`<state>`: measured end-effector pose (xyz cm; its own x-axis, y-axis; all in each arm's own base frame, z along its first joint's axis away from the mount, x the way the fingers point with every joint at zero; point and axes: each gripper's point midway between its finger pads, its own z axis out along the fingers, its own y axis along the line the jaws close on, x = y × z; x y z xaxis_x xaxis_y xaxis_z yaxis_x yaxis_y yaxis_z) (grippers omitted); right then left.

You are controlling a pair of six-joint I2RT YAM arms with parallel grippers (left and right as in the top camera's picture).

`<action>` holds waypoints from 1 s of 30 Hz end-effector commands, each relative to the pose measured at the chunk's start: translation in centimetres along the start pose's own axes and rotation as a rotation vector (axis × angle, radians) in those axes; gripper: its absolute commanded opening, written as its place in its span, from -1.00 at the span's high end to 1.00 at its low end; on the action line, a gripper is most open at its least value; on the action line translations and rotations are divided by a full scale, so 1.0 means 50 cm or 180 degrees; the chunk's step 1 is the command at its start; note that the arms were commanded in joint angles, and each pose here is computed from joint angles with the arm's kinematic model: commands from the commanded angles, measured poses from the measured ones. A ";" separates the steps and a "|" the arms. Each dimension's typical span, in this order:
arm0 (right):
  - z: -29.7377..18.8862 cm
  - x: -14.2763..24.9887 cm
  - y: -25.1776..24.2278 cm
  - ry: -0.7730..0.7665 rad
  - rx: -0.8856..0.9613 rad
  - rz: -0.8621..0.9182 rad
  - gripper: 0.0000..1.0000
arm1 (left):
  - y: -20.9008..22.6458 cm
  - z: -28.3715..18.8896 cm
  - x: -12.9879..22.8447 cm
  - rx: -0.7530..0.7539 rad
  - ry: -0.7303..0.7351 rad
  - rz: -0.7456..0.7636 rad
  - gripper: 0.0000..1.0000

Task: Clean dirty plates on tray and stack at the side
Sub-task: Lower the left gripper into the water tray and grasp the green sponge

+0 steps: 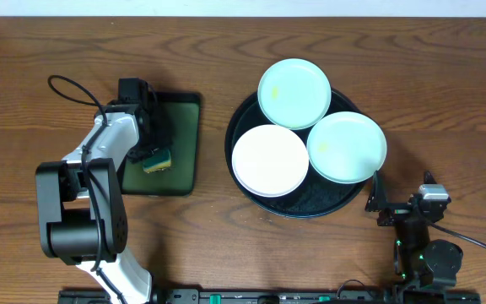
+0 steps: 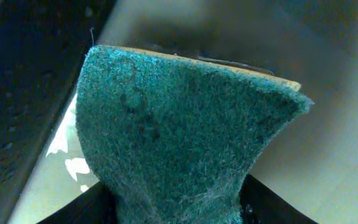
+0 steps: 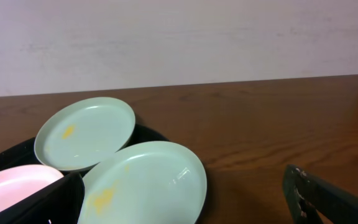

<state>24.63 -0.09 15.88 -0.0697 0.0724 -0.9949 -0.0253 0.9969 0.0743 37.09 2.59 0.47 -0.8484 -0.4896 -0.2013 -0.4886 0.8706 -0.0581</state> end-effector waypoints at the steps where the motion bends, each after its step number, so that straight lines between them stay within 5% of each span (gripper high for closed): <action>1: -0.001 0.001 -0.006 -0.0003 0.0040 -0.0038 -0.99 | 0.011 0.011 0.008 -0.0056 0.0035 0.0003 -0.19; 5: -0.001 0.000 -0.006 -0.0004 0.0040 -0.0037 -0.98 | 0.011 0.010 0.007 -0.0054 0.0031 0.0015 0.03; 8: -0.001 0.001 -0.006 -0.0003 0.0040 -0.0038 -0.99 | 0.007 -0.006 -0.002 -0.0025 -0.0026 0.0011 0.63; 10: -0.001 0.001 -0.006 -0.0003 0.0040 -0.0037 -0.98 | 0.004 -0.032 -0.011 0.0006 -0.0089 0.0008 0.82; 23: -0.001 0.001 -0.006 -0.0003 0.0040 -0.0038 -0.99 | -0.022 -0.354 -0.075 0.0661 -0.1303 -0.0094 0.85; 30: -0.001 0.001 -0.006 -0.0003 0.0040 -0.0037 -0.98 | -0.025 -0.297 -0.064 0.0619 -0.1195 -0.0082 0.85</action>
<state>24.63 -0.08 15.87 -0.0701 0.0724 -0.9949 -0.0256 0.9969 0.0743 37.30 2.48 19.25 -0.6473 -0.4802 -0.5920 -0.4051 0.8746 -0.2665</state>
